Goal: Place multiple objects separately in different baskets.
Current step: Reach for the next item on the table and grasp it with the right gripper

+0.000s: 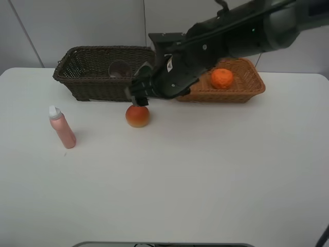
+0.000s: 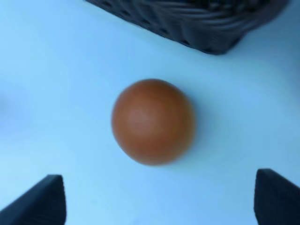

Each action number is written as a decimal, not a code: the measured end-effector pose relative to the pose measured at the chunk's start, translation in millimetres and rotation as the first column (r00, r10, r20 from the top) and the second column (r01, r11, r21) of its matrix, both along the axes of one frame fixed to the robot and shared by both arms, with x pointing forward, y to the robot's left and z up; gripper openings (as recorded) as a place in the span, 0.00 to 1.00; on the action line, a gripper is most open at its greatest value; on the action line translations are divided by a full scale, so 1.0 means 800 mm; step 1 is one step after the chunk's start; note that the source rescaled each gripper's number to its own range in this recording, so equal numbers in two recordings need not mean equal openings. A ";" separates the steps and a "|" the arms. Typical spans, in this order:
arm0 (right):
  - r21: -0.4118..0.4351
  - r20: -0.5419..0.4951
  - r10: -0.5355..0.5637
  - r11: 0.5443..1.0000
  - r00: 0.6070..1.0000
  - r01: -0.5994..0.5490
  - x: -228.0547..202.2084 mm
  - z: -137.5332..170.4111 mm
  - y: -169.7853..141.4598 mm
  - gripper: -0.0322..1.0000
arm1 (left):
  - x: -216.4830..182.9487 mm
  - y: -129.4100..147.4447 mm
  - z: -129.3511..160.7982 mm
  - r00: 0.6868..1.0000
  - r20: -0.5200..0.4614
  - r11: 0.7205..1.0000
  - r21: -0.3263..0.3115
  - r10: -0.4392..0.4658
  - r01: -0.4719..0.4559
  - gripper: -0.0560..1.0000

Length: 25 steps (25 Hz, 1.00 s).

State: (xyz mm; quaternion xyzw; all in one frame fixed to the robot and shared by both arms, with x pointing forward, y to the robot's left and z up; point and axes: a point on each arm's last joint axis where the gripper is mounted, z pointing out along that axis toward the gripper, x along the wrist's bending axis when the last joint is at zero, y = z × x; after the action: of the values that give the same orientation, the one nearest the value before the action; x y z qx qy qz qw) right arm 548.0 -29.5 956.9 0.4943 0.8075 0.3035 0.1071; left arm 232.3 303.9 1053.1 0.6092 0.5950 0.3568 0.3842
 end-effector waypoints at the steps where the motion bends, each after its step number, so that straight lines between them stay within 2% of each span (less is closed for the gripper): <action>1: 0.013 0.005 0.004 1.000 1.000 -0.004 0.000 -0.005 0.005 1.00 | 0.000 0.000 0.000 1.000 0.000 1.000 0.000 0.000 0.000 1.00; 9: 0.062 0.036 0.015 0.998 0.999 -0.017 0.008 -0.044 0.023 1.00 | 0.000 0.000 0.000 1.000 0.000 1.000 0.000 0.000 0.000 1.00; 17: 0.000 0.125 0.127 0.992 0.984 -0.128 0.014 -0.070 0.029 1.00 | 0.000 0.000 0.000 1.000 0.000 1.000 0.000 0.000 0.000 1.00; 22: 0.011 0.167 0.157 0.987 0.973 -0.161 0.018 -0.079 0.033 1.00 | 0.000 0.000 0.000 1.000 0.000 1.000 0.000 0.000 0.000 1.00; 25: -0.009 0.165 0.168 0.986 0.972 -0.169 0.021 -0.087 0.030 1.00 | 0.000 0.000 0.000 1.000 0.000 1.000 0.000 0.000 0.000 1.00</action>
State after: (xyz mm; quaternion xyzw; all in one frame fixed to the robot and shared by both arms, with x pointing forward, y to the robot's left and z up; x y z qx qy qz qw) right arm 564.7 -5.8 887.5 0.3973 0.8343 0.3532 0.1462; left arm 232.3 303.9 1053.1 0.6092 0.5950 0.3568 0.3842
